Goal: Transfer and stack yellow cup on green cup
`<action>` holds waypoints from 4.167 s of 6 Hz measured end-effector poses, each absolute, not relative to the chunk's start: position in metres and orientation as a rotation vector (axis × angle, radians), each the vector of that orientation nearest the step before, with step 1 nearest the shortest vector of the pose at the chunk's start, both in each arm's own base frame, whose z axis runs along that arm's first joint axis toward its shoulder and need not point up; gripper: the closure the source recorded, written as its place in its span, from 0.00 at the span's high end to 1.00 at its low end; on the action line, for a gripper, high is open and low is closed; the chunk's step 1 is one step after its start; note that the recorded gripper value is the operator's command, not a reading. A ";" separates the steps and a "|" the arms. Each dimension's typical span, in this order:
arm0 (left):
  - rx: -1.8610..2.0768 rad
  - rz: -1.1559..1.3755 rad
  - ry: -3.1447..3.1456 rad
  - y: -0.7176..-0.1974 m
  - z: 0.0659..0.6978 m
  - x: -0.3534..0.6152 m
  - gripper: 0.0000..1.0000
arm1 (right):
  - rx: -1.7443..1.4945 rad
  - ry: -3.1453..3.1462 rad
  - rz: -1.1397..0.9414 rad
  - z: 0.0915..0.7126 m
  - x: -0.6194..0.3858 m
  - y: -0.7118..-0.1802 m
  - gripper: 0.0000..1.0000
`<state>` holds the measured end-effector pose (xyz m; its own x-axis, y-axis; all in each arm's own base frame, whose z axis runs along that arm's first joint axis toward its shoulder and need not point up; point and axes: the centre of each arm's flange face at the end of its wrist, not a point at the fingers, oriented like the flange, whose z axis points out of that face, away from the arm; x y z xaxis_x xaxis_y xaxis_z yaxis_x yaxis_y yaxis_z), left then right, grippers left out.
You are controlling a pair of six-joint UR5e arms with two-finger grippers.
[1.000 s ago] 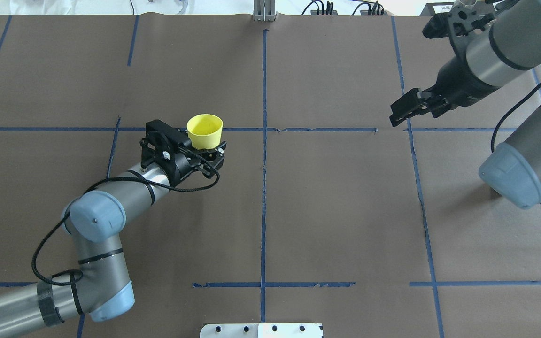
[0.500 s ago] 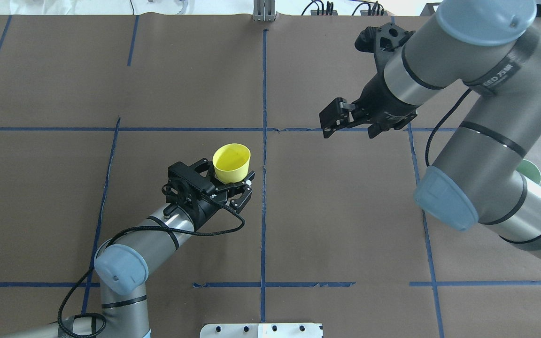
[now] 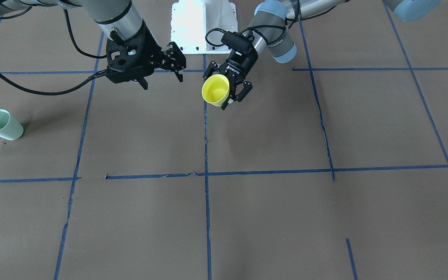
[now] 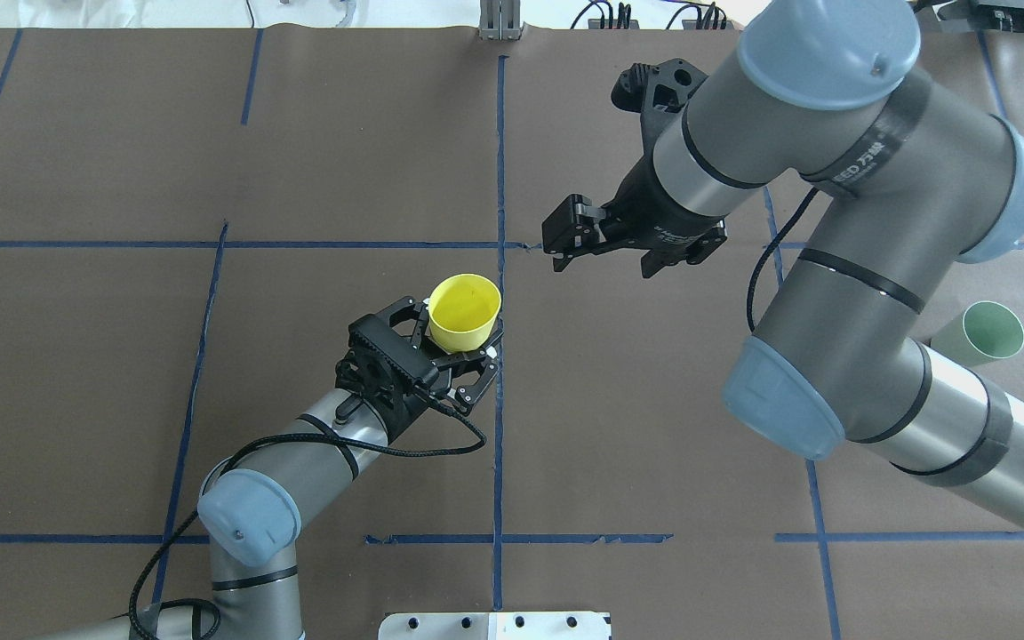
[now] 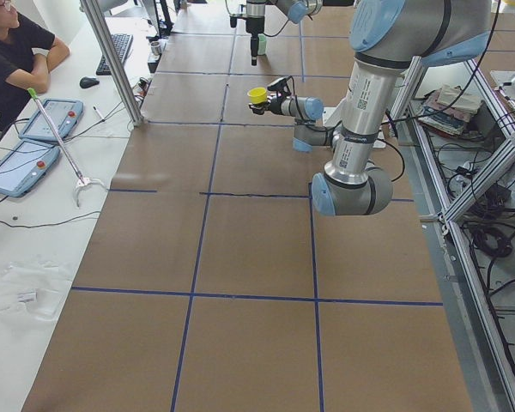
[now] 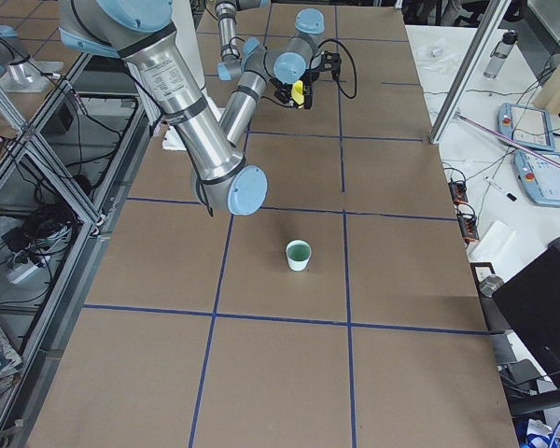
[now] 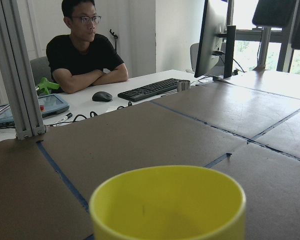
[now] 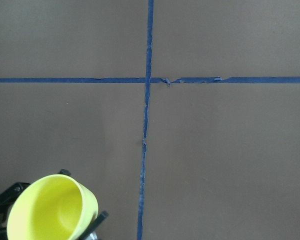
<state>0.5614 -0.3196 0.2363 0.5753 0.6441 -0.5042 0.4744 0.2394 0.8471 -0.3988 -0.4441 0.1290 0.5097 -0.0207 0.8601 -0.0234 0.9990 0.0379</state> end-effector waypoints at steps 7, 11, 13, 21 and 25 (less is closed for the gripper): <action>1.402 0.143 1.070 -0.305 0.219 0.571 0.13 | -0.046 -0.997 0.006 0.133 -0.457 -0.429 0.94; 1.406 0.135 1.081 -0.303 0.211 0.573 0.14 | -0.065 -0.989 -0.002 0.139 -0.463 -0.426 0.76; 1.405 0.134 1.085 -0.302 0.209 0.575 0.15 | -0.093 -1.001 -0.019 0.138 -0.464 -0.423 0.57; 1.409 0.112 1.082 -0.300 0.206 0.576 0.99 | -0.085 -1.059 -0.049 0.141 -0.461 -0.420 0.00; 1.413 0.102 1.077 -0.300 0.205 0.574 0.99 | -0.089 -1.063 0.059 0.141 -0.437 -0.442 0.00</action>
<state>0.5736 -0.3004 0.2052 0.5536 0.6363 -0.5373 0.5245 0.2348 0.8184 -0.4370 -0.4421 0.1406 0.4851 0.0914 0.8696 -0.0059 0.9948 -0.1013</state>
